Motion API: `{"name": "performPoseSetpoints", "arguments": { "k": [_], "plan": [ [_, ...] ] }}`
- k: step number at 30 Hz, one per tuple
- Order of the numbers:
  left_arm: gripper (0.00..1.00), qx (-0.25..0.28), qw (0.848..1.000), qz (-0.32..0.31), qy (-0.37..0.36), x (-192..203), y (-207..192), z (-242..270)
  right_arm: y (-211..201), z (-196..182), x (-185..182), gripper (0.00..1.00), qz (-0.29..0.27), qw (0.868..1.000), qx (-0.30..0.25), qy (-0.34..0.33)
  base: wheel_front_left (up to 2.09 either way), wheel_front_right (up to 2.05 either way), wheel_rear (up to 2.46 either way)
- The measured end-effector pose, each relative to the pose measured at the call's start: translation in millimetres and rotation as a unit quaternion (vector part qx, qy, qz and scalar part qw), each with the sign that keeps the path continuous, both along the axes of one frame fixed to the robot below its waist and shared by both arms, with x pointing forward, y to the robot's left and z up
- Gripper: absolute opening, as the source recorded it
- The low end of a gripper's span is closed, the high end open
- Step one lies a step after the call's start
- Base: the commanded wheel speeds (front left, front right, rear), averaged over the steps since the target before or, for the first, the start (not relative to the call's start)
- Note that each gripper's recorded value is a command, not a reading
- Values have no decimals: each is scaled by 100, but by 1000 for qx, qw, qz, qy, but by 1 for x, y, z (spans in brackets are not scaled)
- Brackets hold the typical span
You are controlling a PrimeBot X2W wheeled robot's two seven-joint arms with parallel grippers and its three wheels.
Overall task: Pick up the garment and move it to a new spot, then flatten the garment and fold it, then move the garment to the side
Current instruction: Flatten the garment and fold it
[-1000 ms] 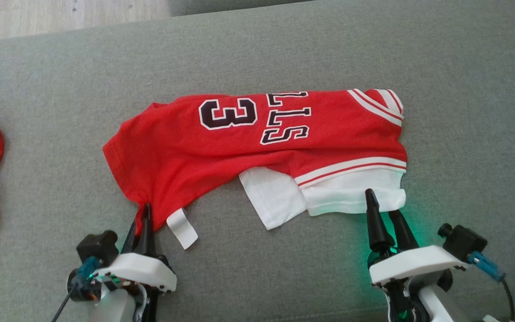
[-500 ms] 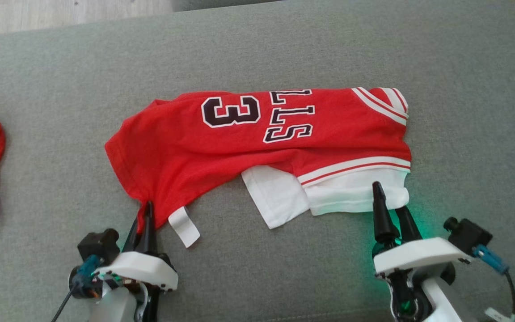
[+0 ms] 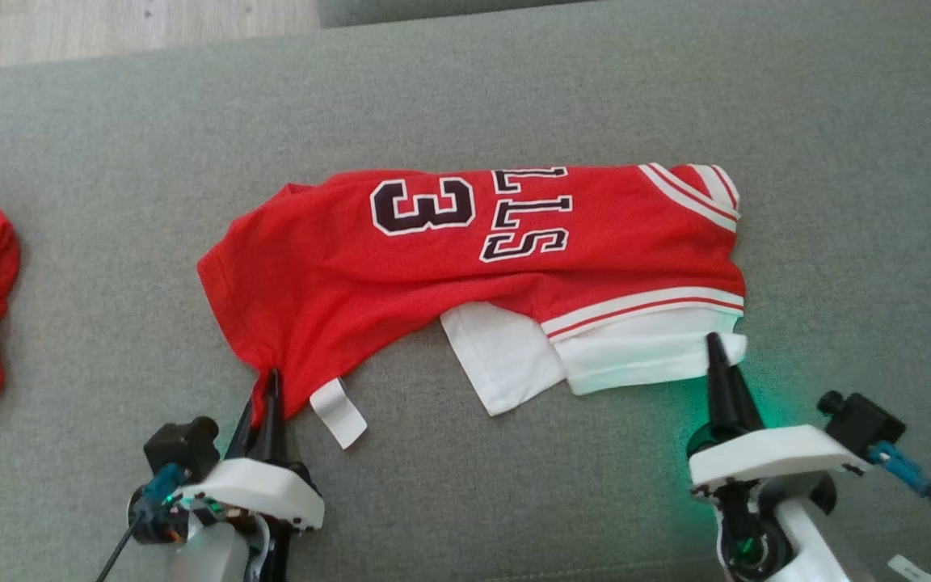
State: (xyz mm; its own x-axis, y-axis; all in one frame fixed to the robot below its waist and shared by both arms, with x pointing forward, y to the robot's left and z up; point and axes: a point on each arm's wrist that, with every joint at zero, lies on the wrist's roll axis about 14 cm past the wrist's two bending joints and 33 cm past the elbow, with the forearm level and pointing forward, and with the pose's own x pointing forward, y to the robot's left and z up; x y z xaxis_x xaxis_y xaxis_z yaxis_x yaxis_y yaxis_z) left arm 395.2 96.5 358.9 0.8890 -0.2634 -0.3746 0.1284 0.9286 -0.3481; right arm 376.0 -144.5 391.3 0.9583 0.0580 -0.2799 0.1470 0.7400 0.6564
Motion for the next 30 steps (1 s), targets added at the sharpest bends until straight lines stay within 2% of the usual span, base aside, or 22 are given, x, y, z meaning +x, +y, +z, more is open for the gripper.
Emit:
{"name": "performPoseSetpoints", "arguments": {
  "k": [6, 10, 13, 15, 18, 25, 28, 30],
  "plan": [
    [0, -5, 1000, 5, -23, 1, 2, 17, -13, 28, 9, 0, -20, 999, -2, -45, 0, 0, 0],
    [0, -16, 995, 3, -96, 18, 2, 63, -19, 77, 21, 0, -31, 992, 0, -122, 0, 0, 0],
    [0, -16, 984, -10, -176, 39, 6, 118, -23, 128, 31, 0, -33, 980, -8, -197, 0, 0, 0],
    [0, -17, 972, -22, -234, 52, 6, 162, -26, 168, 37, 0, -35, 967, -12, -253, 0, 0, 0],
    [0, -36, 947, -27, -317, 68, 7, 236, -34, 231, 40, 0, -39, 941, -21, -336, 0, 0, 0],
    [0, -44, 895, -37, -442, 78, 15, 370, -47, 364, 32, 0, -32, 866, -51, -496, 0, 0, 0],
    [0, -37, 886, -38, -460, 82, 15, 399, -48, 395, 34, 0, -27, 846, -69, -528, 0, 0, 0],
    [0, -33, 885, -32, -463, 88, 16, 409, -46, 407, 40, 0, -21, 840, -77, -537, 0, 0, 0]
  ]
}}
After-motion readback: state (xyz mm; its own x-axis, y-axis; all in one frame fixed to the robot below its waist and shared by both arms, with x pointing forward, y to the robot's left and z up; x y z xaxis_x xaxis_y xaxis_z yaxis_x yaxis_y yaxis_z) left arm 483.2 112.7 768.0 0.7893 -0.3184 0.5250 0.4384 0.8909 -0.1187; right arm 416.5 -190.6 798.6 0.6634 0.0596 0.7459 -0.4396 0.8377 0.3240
